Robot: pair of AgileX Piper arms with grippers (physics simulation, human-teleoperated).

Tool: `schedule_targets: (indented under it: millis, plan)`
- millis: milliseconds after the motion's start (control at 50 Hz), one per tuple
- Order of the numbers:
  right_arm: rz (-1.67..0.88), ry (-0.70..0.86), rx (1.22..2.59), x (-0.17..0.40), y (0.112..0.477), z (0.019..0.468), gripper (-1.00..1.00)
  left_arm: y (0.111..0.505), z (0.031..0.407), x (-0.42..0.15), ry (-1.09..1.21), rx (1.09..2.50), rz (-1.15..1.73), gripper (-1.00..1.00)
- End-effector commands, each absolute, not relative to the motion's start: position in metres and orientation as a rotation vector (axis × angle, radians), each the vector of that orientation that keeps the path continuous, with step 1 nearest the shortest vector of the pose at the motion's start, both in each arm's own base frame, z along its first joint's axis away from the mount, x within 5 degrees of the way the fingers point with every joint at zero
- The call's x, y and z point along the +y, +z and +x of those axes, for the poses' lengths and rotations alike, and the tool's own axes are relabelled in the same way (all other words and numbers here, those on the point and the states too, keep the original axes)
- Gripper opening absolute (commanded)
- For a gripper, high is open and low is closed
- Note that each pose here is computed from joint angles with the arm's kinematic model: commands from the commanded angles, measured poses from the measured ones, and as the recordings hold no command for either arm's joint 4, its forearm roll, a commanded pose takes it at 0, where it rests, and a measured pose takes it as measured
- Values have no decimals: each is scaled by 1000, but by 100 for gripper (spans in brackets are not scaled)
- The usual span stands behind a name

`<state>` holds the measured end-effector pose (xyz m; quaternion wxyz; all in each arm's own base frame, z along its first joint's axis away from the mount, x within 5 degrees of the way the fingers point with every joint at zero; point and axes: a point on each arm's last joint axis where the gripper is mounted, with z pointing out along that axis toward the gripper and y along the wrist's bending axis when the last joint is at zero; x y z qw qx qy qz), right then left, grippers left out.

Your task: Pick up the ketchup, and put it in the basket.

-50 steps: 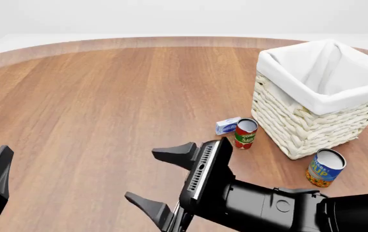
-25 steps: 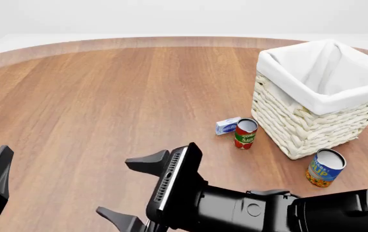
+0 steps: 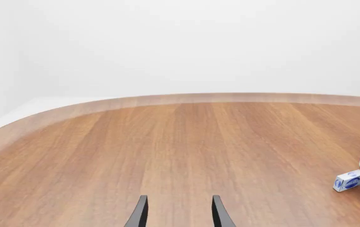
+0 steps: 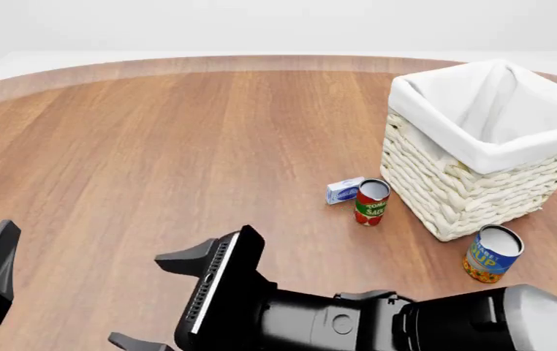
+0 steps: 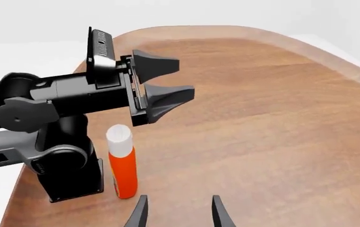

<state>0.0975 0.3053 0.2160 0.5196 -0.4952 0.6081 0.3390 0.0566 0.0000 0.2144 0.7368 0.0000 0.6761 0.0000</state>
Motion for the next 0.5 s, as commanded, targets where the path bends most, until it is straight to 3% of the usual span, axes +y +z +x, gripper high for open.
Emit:
schedule_targets:
  millis: [20, 500]
  plan:
    - [-1210, 824, 1447, 318, 218, 94, 100, 214, 57, 0, 0, 1485, 0, 100]
    - [-1236, 837, 1447, 336, 213, 90, 100, 214, 57, 0, 0, 1485, 0, 100]
